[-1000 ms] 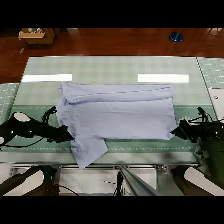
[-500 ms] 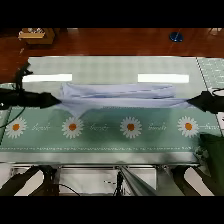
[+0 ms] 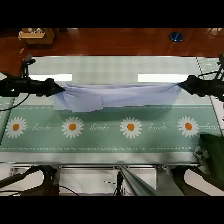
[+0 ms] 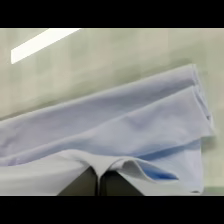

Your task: Fold the shirts.

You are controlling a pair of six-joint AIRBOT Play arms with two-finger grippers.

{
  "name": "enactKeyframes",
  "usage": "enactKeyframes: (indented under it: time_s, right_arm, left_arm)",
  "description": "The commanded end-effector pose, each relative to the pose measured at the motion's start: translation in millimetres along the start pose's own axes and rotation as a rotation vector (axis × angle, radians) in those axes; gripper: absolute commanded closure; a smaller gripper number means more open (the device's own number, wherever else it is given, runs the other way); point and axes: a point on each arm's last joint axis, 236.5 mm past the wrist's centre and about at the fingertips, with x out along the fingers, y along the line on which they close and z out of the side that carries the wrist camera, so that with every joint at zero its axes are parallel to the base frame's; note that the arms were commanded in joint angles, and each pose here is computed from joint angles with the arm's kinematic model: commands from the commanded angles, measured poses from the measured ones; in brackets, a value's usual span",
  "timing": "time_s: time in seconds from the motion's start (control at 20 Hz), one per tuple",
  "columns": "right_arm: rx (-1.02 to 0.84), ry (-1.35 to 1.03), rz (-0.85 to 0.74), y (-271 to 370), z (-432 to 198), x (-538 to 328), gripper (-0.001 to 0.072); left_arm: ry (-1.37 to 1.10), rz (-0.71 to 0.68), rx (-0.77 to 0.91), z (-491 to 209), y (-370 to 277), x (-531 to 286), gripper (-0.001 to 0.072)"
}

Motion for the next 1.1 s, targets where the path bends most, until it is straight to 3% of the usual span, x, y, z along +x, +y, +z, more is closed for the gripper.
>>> enactKeyframes:
  time_s: [0.0, 0.45, 0.5, 0.55, 0.6, 0.8, 0.95, 1.05]
  right_arm:
    - [0.044, -0.039, -0.041, -15.5, 20.2, 35.9, 0.0692]
    - [0.147, 0.059, -0.107, -63.0, -8.5, 83.5, 0.0681]
    - [0.151, 0.066, -0.109, -64.8, -10.7, 85.7, 0.0542]
    - [0.145, 0.068, -0.108, -64.6, -11.0, 85.6, 0.038]
    - [0.115, 0.067, -0.101, -61.7, -9.7, 82.8, 0.0306]
    - [-0.006, 0.08, -0.197, -85.8, 6.3, 32.5, 0.0301]
    - [0.004, 0.174, -0.284, -113.6, -4.4, 0.6, 0.0179]
    - [0.05, 0.206, -0.263, -117.2, -13.1, 3.2, 0.0166]
  left_arm:
    - [0.033, -0.005, -0.031, 18.9, 22.2, 25.7, 0.0679]
    - [0.103, -0.013, -0.057, 40.5, 55.0, 80.9, 0.0669]
    - [0.113, -0.013, -0.066, 37.7, 58.7, 84.6, 0.0553]
    - [0.115, -0.011, -0.072, 37.2, 62.0, 84.4, 0.0358]
    - [0.107, -0.007, -0.076, 39.6, 65.4, 79.6, 0.0251]
    - [0.16, -0.018, -0.09, 39.2, 82.6, 24.7, 0.0258]
    - [0.167, -0.018, -0.124, 34.4, 90.1, -14.7, 0.0263]
    - [0.16, -0.021, -0.119, 34.3, 86.3, -26.9, 0.0263]
